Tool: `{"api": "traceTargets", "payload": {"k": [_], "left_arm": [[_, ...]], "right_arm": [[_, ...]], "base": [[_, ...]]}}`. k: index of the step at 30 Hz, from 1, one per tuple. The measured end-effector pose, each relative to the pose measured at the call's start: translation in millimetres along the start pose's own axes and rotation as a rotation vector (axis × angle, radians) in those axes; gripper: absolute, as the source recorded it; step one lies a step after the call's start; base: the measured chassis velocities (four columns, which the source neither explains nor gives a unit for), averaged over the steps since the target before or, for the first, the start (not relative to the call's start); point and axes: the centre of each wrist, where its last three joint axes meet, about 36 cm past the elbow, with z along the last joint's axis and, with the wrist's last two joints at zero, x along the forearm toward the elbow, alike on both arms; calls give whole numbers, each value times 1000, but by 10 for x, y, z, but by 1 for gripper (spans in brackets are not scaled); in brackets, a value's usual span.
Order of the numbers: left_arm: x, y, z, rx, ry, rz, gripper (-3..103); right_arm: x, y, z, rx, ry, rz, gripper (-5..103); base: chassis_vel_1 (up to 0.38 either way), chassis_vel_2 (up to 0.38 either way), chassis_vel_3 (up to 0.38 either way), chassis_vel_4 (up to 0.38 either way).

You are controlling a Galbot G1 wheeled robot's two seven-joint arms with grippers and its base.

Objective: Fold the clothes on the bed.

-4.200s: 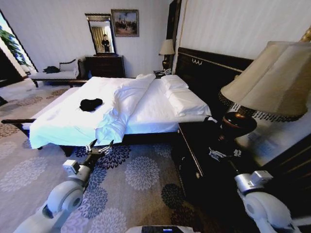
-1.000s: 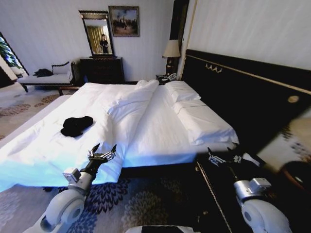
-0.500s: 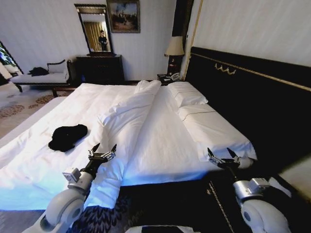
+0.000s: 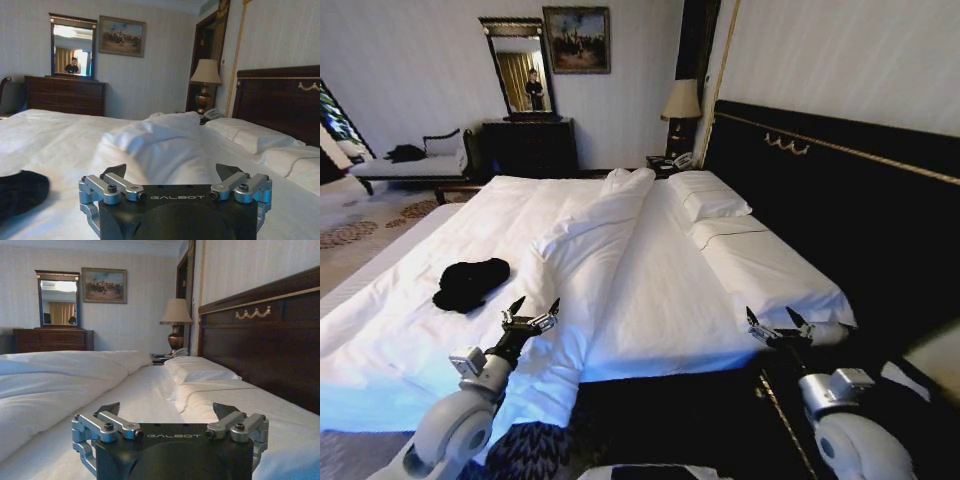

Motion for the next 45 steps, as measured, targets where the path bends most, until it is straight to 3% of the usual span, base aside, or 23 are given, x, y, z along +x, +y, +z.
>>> {"api": "traceTargets", "payload": {"k": [28, 33, 35, 36, 39, 42, 45], "left_arm": [[60, 14, 28, -6, 2, -11, 100], [82, 37, 41, -11, 9, -21, 100], [102, 53, 46, -12, 12, -30, 100], [102, 53, 46, -12, 12, -30, 100], [136, 70, 53, -12, 17, -42, 100], [171, 74, 60, -14, 24, -49, 100], [204, 73, 67, -15, 30, -53, 100]], "right_arm": [[42, 118, 17, -43, 9, -14, 100], [35, 256, -8, -137, 15, -53, 100], [18, 359, -79, -242, 36, -99, 100], [18, 359, -79, -242, 36, -99, 100], [-28, 474, -197, -391, 98, -202, 100], [-115, 517, -244, -429, 145, -273, 100], [-235, 529, -237, -421, 179, -322, 100]], "base": [[250, 246, -245, -240], [215, 227, -205, -218], [104, 89, -99, -89], [104, 61, -66, -89], [23, 20, -8, -13], [0, 0, 0, 0], [0, 0, 0, 0]]}}
